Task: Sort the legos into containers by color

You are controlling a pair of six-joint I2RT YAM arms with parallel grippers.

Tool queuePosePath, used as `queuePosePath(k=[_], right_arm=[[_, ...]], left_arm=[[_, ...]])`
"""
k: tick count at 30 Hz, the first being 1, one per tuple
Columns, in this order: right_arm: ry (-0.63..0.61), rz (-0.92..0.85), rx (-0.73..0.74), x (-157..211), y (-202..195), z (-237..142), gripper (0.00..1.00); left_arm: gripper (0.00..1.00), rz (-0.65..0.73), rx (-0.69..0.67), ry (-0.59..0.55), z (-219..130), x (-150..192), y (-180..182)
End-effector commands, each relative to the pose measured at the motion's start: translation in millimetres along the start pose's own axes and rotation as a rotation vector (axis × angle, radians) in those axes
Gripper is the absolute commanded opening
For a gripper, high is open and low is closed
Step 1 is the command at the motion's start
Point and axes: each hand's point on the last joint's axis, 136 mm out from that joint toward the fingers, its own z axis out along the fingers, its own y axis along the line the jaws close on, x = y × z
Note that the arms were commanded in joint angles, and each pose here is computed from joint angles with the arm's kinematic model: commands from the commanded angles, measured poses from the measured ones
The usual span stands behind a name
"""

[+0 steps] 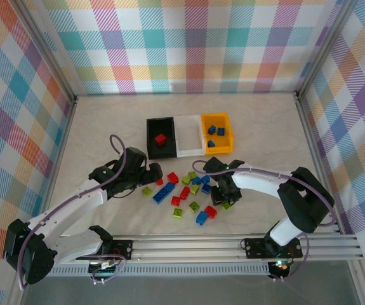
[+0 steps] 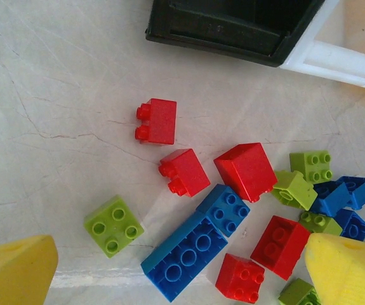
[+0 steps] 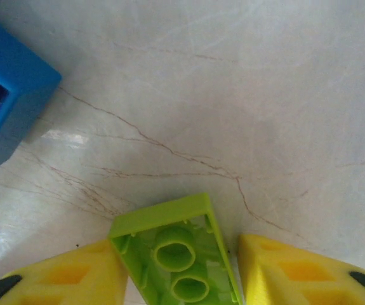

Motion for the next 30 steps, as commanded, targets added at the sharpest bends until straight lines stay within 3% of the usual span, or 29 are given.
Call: queuePosePath(k=[1,7,11,19,26,30], right_arm=[[-0.023,0.01,0.0,-6.0,-1.0,-1.5,0.42],[-0.101,0.025,-0.024,-18.0,-3.1,-17.2,0.35],[-0.205,0.0,-0.061,-40.5,3.3,-49.3,0.33],[-0.458,-0.072,-0.169,-161.6,57.6,-120.9,0.34],[-0.525,-0.031,-0.139,-266.5,76.6,-118.2,0.36],[-0.52,0.017,-0.122,-298.3,69.6,-103.7,0.37]], left_arm=[[1.0,0.003,-0.016,0.027,2.9,4.9,5.6],[1.0,0.009,0.004,0.016,0.5,2.7,2.5],[1.0,0.014,-0.001,0.01,-1.8,2.0,4.3],[1.0,-0.002,-0.013,0.01,-2.3,7.6,12.3],[1.0,0.004,-0.031,0.046,1.3,18.5,19.9],[1.0,0.008,-0.041,0.05,1.0,19.6,22.1]])
